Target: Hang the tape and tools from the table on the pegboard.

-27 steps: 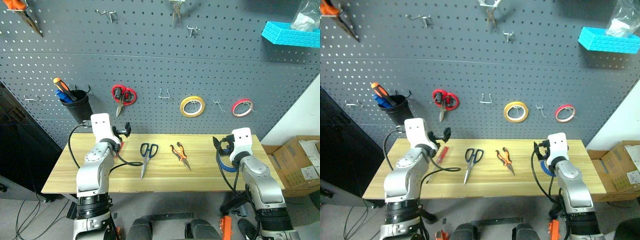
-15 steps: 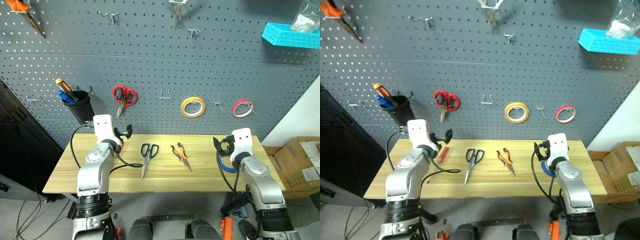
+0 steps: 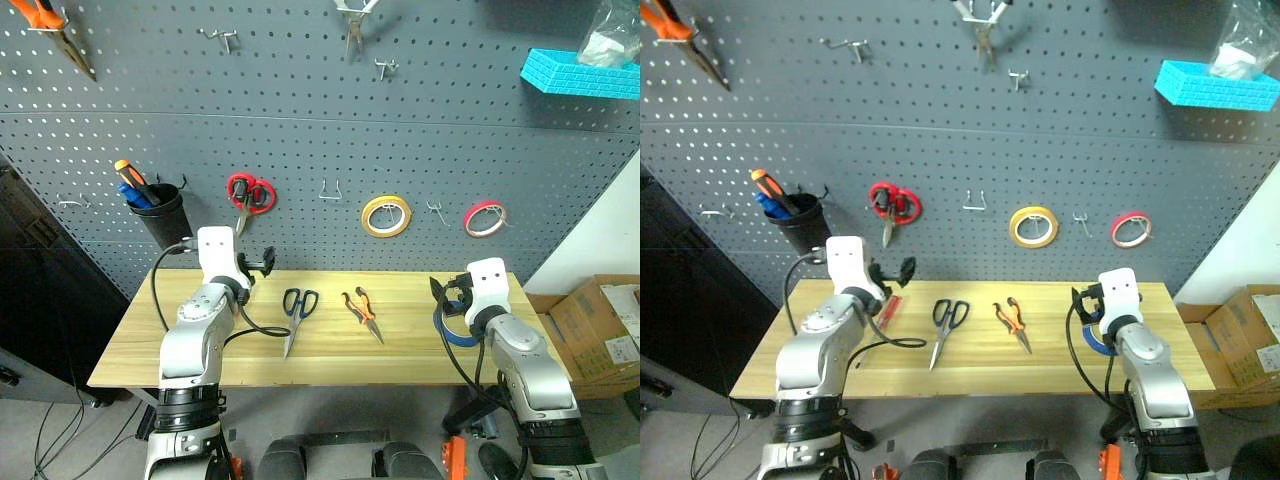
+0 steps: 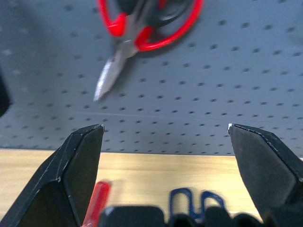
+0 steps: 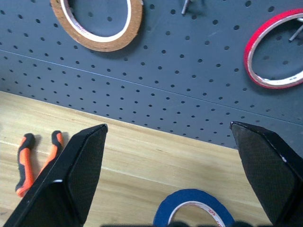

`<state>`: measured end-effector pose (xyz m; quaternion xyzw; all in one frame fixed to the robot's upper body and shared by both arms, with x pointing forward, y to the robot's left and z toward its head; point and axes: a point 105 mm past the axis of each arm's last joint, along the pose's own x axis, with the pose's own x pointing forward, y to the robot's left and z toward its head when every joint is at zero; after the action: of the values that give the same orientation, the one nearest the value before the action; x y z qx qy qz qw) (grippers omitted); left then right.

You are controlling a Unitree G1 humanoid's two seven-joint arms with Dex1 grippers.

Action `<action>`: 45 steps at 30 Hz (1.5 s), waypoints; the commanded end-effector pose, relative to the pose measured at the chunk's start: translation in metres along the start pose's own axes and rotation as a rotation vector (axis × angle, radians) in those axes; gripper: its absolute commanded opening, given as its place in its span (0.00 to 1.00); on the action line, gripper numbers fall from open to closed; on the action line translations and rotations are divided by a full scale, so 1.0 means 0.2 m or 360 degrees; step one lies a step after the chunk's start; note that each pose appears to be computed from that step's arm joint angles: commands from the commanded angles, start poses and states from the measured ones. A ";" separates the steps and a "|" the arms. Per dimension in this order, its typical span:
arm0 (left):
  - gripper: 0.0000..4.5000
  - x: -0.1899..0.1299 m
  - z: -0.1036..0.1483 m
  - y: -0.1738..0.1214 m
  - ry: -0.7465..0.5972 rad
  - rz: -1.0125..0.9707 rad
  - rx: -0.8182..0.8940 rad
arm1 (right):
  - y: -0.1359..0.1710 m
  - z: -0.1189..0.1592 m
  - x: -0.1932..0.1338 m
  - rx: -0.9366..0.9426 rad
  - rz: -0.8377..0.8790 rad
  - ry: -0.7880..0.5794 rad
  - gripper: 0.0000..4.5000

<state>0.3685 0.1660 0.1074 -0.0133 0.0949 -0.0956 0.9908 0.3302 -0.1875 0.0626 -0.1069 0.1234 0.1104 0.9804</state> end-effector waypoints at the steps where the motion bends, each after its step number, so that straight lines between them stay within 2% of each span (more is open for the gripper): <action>1: 1.00 0.07 0.12 -0.38 -0.0053 -0.0569 0.0003 | 0.05 -0.01 0.03 -0.0092 0.0240 0.0089 1.00; 2: 1.00 0.08 0.12 -0.42 -0.0045 -0.0636 -0.0004 | 0.05 -0.03 0.03 -0.0101 0.0264 0.0113 1.00; 6: 1.00 0.04 0.09 -0.78 0.0089 -0.1150 -0.0104 | -0.03 -0.08 0.08 -0.0164 0.0369 0.0238 1.00; 11: 1.00 0.04 -0.06 -0.92 0.0261 -0.1286 -0.0101 | -0.13 -0.09 0.14 -0.0203 0.0373 0.0290 1.00; 17: 1.00 0.03 -0.21 -0.97 0.0399 -0.1311 -0.0107 | -0.18 -0.12 0.19 -0.0140 0.0394 0.0355 1.00; 21: 1.00 0.03 -0.30 -0.99 0.0472 -0.1308 -0.0105 | -0.13 -0.18 0.22 -0.0058 0.0495 0.0441 1.00; 26: 1.00 0.03 -0.32 -1.01 0.0480 -0.1297 -0.0126 | -0.08 -0.27 0.22 -0.0048 0.0566 0.0558 1.00; 33: 1.00 0.02 -0.33 -1.01 0.0493 -0.1292 -0.0116 | -0.12 -0.36 0.24 0.0014 0.0476 0.0663 1.00; 38: 1.00 0.00 -0.34 -1.02 0.0499 -0.1301 -0.0120 | -0.15 -0.38 0.25 0.0037 0.0429 0.0689 1.00; 44: 1.00 0.01 -0.33 -1.04 0.0504 -0.1318 -0.0128 | -0.14 -0.37 0.26 0.0224 0.0397 0.0695 1.00; 45: 1.00 0.01 -0.33 -1.04 0.0505 -0.1318 -0.0129 | -0.14 -0.37 0.26 0.0231 0.0398 0.0694 0.96</action>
<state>0.3171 -0.0299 0.0352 -0.0755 0.2623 -0.4663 0.8415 0.3638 -0.2212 -0.0265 -0.0525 0.3668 0.1999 0.9070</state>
